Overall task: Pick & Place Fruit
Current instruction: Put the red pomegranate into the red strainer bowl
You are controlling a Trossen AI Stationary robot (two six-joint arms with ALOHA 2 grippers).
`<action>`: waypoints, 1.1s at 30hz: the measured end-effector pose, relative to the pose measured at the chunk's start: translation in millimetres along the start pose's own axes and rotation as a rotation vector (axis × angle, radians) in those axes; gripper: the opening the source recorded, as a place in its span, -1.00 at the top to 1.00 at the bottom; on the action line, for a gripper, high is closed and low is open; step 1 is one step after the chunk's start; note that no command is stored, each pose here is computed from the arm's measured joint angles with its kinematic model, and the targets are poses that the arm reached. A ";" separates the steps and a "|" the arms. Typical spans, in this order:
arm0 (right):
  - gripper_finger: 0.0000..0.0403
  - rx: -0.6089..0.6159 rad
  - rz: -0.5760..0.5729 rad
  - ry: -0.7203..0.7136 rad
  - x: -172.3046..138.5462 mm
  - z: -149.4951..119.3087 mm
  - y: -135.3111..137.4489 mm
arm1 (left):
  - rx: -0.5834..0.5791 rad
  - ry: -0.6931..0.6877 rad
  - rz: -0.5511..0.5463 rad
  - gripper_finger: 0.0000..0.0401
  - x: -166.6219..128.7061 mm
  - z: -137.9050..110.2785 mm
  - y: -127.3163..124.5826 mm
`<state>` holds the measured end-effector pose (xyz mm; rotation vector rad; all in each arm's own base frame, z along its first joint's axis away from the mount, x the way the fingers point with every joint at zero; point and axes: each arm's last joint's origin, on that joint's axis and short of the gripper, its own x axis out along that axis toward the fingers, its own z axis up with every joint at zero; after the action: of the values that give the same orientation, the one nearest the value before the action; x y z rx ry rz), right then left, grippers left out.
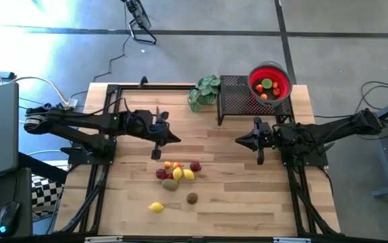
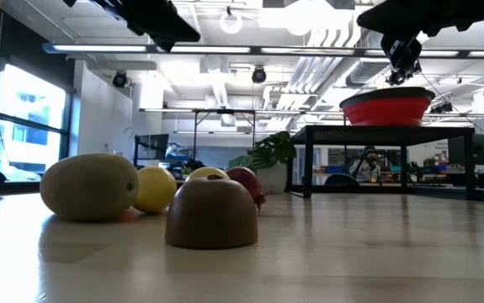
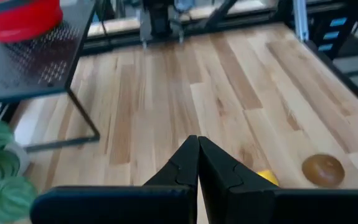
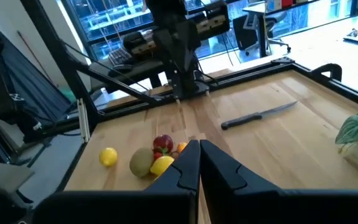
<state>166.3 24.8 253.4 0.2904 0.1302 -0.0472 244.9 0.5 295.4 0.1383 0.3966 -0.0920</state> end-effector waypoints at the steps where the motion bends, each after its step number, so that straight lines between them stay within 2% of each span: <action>1: 0.98 -0.001 -0.001 0.004 1.0 -0.6 0.0 | 0.000 -0.014 0.001 0.99 1.9 -3.7 -0.5; 9: 0.98 -0.003 -0.003 0.010 8.1 -3.0 0.8 | -0.009 -0.033 -0.005 1.00 10.4 -29.6 -3.8; 33: 0.98 -0.011 -0.002 0.015 8.1 -3.5 0.7 | -0.031 -0.040 -0.007 1.00 10.9 -31.0 -4.0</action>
<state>173.9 26.3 249.1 0.2792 0.1453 -0.0463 242.7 0.6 262.4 0.1047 0.3588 -0.0950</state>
